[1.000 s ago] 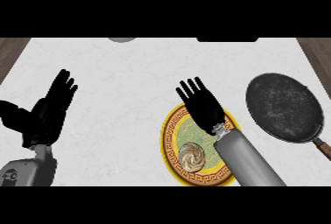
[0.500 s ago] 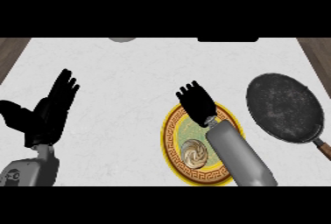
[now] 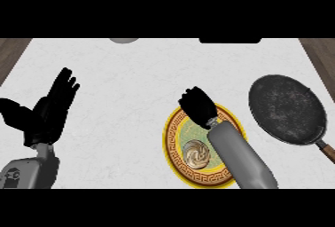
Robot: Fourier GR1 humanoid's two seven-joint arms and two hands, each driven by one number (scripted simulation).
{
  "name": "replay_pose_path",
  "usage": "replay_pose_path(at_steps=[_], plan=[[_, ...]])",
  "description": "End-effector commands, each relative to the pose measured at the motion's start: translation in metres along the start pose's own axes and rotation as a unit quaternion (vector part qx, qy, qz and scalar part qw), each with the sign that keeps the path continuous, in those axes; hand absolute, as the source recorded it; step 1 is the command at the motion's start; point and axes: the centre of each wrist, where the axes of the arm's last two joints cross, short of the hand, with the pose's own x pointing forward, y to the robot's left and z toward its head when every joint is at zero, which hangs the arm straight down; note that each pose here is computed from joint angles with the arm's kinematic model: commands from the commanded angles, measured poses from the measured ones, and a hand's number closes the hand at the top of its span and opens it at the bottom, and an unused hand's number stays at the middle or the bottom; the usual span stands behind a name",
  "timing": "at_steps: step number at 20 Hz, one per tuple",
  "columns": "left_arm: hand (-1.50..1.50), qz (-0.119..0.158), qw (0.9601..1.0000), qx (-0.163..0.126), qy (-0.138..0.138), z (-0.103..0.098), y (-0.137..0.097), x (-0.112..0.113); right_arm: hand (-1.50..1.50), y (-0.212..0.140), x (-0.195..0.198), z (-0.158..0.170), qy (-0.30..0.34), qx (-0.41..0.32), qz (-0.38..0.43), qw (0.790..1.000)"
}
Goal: Pick the bell pepper from the plate and place it in the pan
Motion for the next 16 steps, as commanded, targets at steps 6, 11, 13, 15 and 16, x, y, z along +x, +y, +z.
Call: replay_pose_path(at_steps=[6, 11, 13, 15, 16], plan=[[0.00, -0.001, 1.0000, 0.008, 0.002, 0.007, -0.005, -0.012, 1.50, -0.007, -0.005, 0.017, -0.008, -0.085, -0.013, 0.996], [0.00, -0.002, 0.9995, 0.029, 0.011, 0.013, 0.005, -0.011, 1.50, 0.031, 0.018, 0.088, -0.007, -0.014, -0.134, 0.991], [0.00, 0.002, 0.9990, 0.044, 0.013, 0.013, 0.016, -0.003, 1.50, 0.055, 0.029, 0.115, -0.010, 0.036, -0.195, 0.980], [0.00, 0.001, 0.9990, 0.043, 0.009, 0.016, 0.023, -0.009, 1.50, 0.015, 0.009, 0.140, 0.002, -0.041, -0.176, 0.983], [0.00, 0.002, 0.9991, 0.038, 0.018, 0.018, 0.007, -0.011, 1.50, -0.006, 0.009, 0.147, 0.005, -0.077, -0.167, 0.983]])
